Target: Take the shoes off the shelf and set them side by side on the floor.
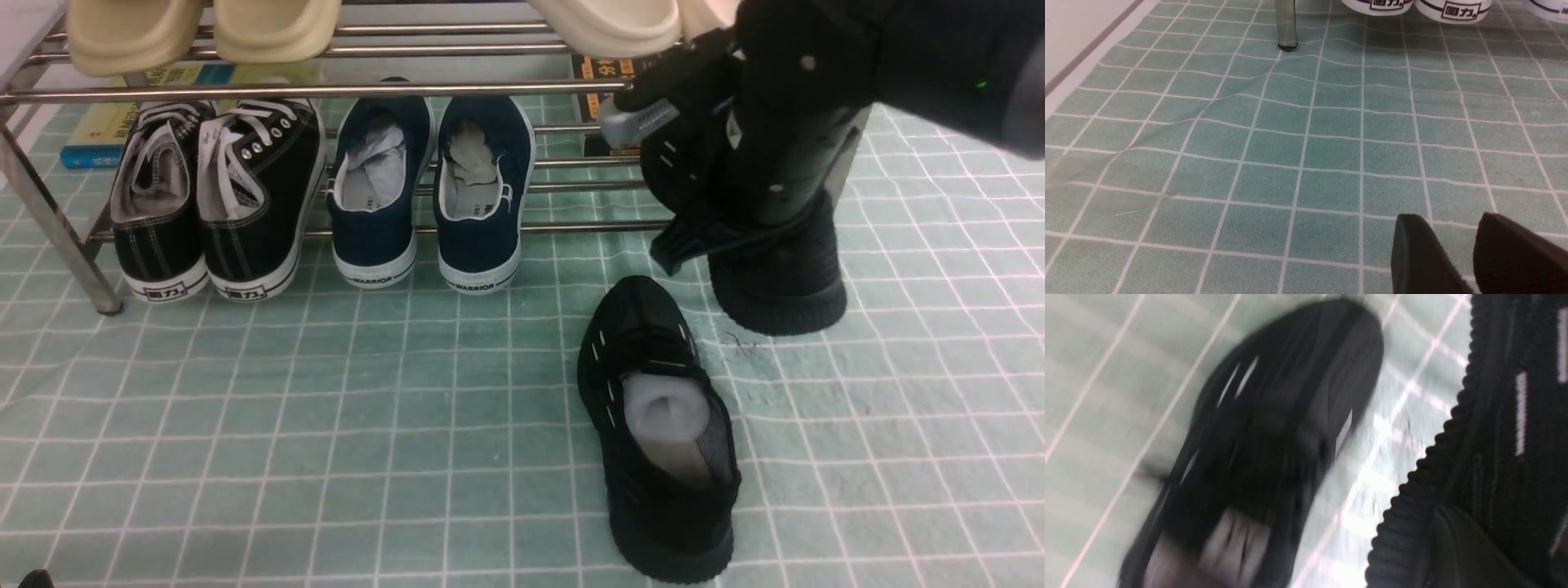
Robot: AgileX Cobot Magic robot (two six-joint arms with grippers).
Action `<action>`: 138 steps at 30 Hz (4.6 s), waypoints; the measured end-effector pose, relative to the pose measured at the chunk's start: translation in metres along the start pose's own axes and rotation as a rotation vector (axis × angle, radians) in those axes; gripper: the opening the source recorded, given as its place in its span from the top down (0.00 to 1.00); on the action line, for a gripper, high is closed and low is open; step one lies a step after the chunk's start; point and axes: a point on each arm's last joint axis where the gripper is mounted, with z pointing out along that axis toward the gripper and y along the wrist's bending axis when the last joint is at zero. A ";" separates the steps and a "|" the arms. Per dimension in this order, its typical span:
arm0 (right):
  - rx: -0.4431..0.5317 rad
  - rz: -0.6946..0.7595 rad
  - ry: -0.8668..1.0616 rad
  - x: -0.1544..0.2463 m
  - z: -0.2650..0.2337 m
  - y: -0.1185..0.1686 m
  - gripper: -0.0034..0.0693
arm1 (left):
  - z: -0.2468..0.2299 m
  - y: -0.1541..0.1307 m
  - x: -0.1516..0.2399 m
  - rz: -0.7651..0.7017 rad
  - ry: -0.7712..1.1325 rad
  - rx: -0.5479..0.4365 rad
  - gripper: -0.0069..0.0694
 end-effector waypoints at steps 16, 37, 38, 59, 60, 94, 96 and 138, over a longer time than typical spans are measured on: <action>-0.224 0.083 0.011 0.071 -0.063 0.005 0.94 | 0.000 0.000 0.000 0.009 0.001 -0.004 0.59; -0.120 0.056 0.072 0.100 -0.012 0.005 0.93 | 0.000 0.001 0.000 0.027 0.000 -0.011 0.59; -0.120 0.056 0.072 0.099 -0.009 0.006 0.93 | 0.000 0.001 0.000 0.033 0.000 -0.013 0.59; -0.049 0.057 0.166 0.083 0.060 0.015 0.92 | 0.000 0.002 0.000 0.048 -0.001 -0.018 0.59; -0.047 0.085 0.166 0.082 0.064 0.016 0.92 | 0.000 0.002 0.000 0.048 -0.001 -0.018 0.59; -0.301 0.036 0.007 0.060 -0.051 0.015 0.87 | 0.000 0.002 0.000 0.050 -0.001 -0.019 0.59; -0.307 0.040 -0.059 0.069 -0.076 0.010 0.95 | 0.000 0.002 0.000 0.050 -0.001 -0.019 0.59; -0.298 0.246 -0.885 0.280 -0.008 0.007 0.95 | 0.000 0.002 0.000 0.050 -0.001 -0.019 0.59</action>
